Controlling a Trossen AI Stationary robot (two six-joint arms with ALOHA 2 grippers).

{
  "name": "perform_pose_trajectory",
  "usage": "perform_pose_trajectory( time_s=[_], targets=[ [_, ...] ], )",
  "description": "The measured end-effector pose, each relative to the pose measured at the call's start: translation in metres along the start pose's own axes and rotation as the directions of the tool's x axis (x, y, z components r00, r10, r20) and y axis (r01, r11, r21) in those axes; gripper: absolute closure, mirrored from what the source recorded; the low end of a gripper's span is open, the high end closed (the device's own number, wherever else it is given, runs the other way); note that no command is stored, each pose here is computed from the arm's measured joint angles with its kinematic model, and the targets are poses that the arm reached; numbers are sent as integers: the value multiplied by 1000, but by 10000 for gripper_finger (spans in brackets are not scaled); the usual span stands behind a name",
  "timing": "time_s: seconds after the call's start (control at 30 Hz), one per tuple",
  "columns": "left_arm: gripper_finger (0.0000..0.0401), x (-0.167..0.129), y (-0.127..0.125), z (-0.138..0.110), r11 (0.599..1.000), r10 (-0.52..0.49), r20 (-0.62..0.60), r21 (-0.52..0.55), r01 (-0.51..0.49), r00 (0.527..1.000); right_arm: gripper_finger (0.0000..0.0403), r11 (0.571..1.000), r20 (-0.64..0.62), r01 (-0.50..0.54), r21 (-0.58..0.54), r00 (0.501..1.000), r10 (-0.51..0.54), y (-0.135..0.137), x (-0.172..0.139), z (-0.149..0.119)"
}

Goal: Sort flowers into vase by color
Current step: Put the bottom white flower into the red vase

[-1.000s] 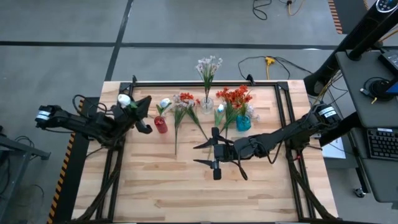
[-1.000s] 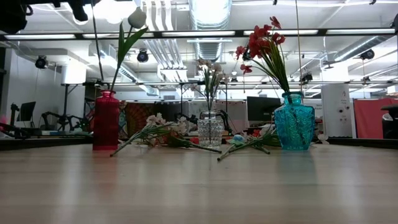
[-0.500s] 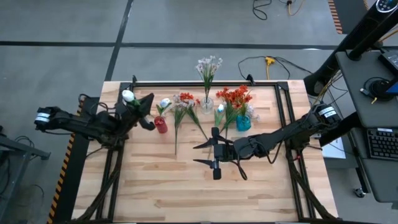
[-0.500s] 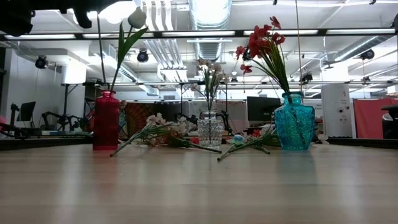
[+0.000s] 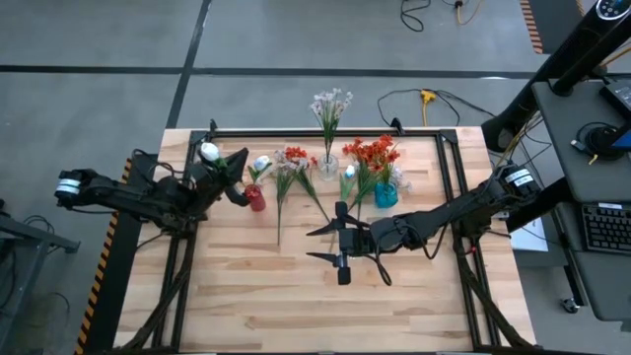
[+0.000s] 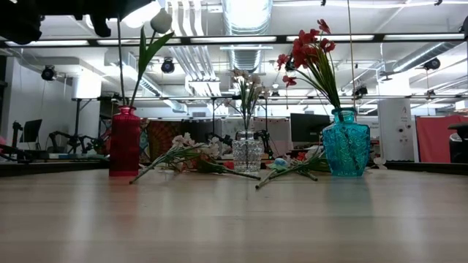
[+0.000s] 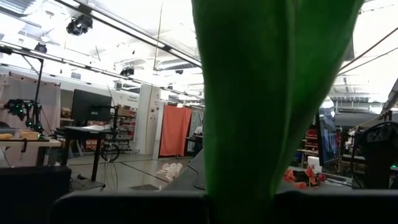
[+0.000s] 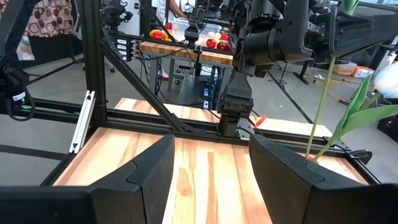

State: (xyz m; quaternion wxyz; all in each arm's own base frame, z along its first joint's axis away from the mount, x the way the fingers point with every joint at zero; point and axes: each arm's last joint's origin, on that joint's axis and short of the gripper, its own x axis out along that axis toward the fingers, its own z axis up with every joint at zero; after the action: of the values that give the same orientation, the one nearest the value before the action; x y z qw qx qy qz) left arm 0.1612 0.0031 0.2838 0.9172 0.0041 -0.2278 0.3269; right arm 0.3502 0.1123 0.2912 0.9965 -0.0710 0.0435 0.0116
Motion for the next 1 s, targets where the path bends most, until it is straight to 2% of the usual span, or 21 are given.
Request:
perform_pose_trajectory(
  time_s=[1.0],
  targets=[
    [401, 4, -2, -11, 1000, 14, -44, 9, -13, 999, 202, 1000, -2, -1, -1, 1000, 1, 0, 0, 0]
  ],
)
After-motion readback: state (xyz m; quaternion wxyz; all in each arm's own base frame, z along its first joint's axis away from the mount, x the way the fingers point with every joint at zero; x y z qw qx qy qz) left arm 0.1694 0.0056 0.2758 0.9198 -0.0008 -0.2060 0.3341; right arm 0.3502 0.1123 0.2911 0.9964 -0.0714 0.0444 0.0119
